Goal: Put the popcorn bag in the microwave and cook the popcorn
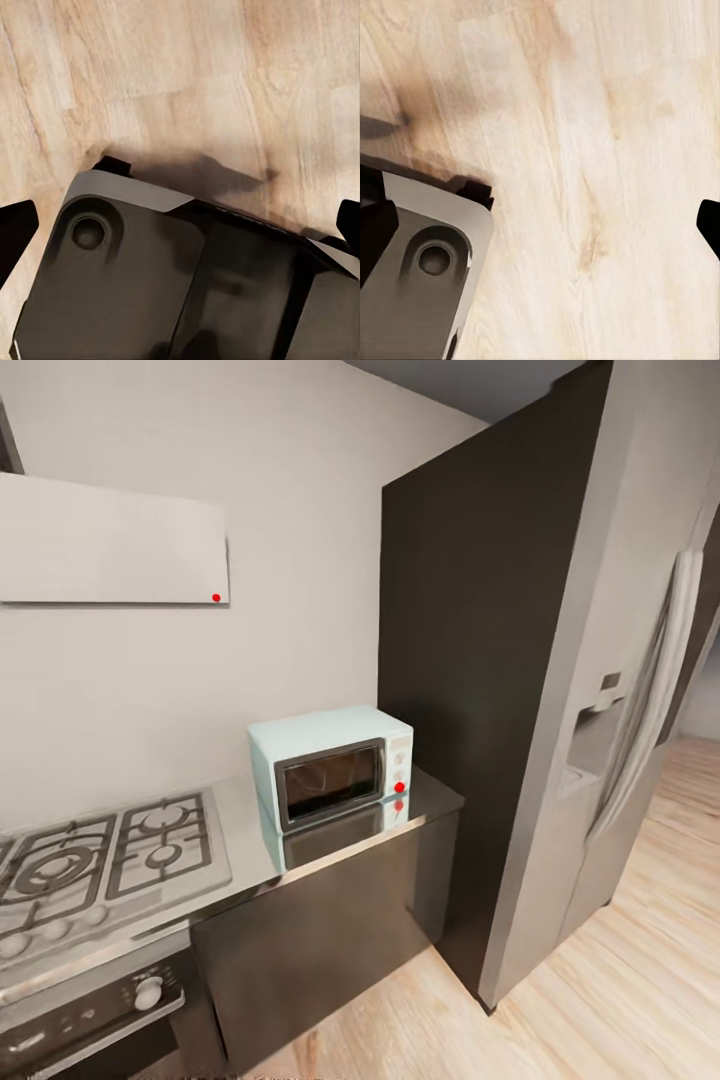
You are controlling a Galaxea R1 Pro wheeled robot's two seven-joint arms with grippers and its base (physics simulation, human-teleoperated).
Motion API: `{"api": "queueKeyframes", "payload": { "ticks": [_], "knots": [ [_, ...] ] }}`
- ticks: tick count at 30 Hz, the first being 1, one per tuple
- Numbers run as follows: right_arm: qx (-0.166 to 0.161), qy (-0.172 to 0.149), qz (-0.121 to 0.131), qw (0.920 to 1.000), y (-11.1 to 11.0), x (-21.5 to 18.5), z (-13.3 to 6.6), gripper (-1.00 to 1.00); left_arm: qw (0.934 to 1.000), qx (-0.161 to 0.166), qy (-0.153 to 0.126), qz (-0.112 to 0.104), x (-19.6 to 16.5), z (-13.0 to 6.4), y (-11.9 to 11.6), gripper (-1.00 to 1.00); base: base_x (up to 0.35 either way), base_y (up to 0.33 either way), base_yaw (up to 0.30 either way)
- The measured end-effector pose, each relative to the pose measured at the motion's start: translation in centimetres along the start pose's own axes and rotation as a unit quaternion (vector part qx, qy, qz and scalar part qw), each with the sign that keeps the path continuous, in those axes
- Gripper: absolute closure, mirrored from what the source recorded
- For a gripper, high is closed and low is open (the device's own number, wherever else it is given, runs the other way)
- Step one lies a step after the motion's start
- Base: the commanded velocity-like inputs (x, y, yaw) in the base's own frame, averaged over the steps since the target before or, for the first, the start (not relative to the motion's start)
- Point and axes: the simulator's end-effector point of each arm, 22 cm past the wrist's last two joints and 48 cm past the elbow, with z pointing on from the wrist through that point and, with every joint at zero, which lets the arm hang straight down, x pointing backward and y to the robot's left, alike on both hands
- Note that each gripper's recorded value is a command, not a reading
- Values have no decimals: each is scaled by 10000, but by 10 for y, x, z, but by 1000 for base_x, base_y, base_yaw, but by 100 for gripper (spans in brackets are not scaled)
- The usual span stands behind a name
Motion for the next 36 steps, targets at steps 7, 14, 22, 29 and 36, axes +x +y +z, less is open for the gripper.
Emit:
{"api": "queueKeyframes", "payload": {
  "ticks": [7,14,22,29,36],
  "knots": [
    [-3,37,15,10000,1,5,0,-100,10000,0,-5,0,0,0,0,-100,0,0,300],
    [127,175,18,9998,2,26,1,-100,10000,-2,-7,0,0,0,0,-100,0,0,300],
    [206,189,20,9996,-1,28,1,-100,10000,-2,-4,-2,0,0,0,-100,0,0,300],
    [209,188,29,9996,-1,28,1,-100,10000,-3,1,-1,0,0,0,-100,0,-44,300],
    [209,183,18,9996,-1,28,1,-100,10000,6,25,-3,1,0,-1,-100,44,-254,105]
  ]
}}
